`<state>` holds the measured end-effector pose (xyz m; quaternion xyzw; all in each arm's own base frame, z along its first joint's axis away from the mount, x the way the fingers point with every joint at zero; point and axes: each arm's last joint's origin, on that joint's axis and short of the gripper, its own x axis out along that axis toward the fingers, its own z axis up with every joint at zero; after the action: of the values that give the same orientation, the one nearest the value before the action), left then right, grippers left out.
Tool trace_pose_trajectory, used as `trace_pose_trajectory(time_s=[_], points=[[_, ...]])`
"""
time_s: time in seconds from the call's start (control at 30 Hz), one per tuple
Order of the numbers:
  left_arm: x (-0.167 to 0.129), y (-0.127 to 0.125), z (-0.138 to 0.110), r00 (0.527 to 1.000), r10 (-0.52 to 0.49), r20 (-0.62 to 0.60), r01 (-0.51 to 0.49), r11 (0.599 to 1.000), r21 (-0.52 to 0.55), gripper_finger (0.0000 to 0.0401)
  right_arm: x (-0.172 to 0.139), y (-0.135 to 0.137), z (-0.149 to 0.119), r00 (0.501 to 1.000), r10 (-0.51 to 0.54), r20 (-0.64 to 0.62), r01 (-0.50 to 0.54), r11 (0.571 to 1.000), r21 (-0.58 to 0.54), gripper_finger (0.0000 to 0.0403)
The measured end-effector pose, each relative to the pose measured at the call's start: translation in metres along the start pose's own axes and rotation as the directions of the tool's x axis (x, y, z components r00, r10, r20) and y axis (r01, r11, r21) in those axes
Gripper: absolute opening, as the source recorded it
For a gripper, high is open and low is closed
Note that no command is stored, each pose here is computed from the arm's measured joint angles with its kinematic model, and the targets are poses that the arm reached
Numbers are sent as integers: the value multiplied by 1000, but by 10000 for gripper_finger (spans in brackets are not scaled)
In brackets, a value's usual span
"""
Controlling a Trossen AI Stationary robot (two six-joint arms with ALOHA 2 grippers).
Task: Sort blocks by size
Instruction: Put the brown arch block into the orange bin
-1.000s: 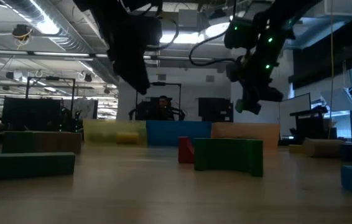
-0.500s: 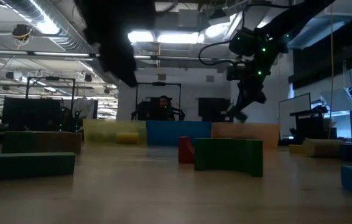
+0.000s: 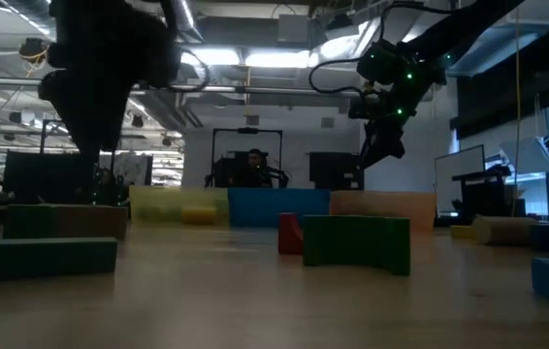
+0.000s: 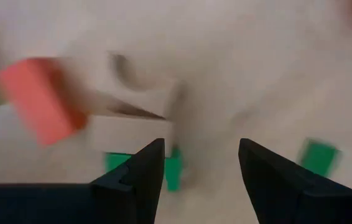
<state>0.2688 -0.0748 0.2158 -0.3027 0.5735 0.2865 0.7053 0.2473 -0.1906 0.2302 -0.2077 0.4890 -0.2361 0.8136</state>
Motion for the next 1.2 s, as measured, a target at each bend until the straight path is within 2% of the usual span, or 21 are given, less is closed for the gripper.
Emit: trace_pose_trajectory(time_s=[0.17, 0.4, 0.73, 1.03, 1.2], points=[[1, 10, 12, 998, 65, 28, -60, 986, -155, 186, 0, 0, 0, 1000, 7, 4, -7, 1000, 0, 148], [10, 15, 21, 995, 94, 19, -87, 965, -249, 186, 0, 1, -1, 1000, 8, -8, -8, 1000, 22, 147], [33, 29, 16, 984, 174, -25, -173, 935, -309, 186, 0, 1, -2, 999, -7, -36, 8, 1000, 20, 147], [53, 40, 20, 991, 131, -13, -128, 931, -341, 186, 0, 1, -2, 999, -8, -36, 8, 1000, 20, 147], [59, 41, 23, 996, 86, 6, -80, 944, -319, 186, 0, 1, -2, 999, -8, -35, 9, 1000, 20, 147]])
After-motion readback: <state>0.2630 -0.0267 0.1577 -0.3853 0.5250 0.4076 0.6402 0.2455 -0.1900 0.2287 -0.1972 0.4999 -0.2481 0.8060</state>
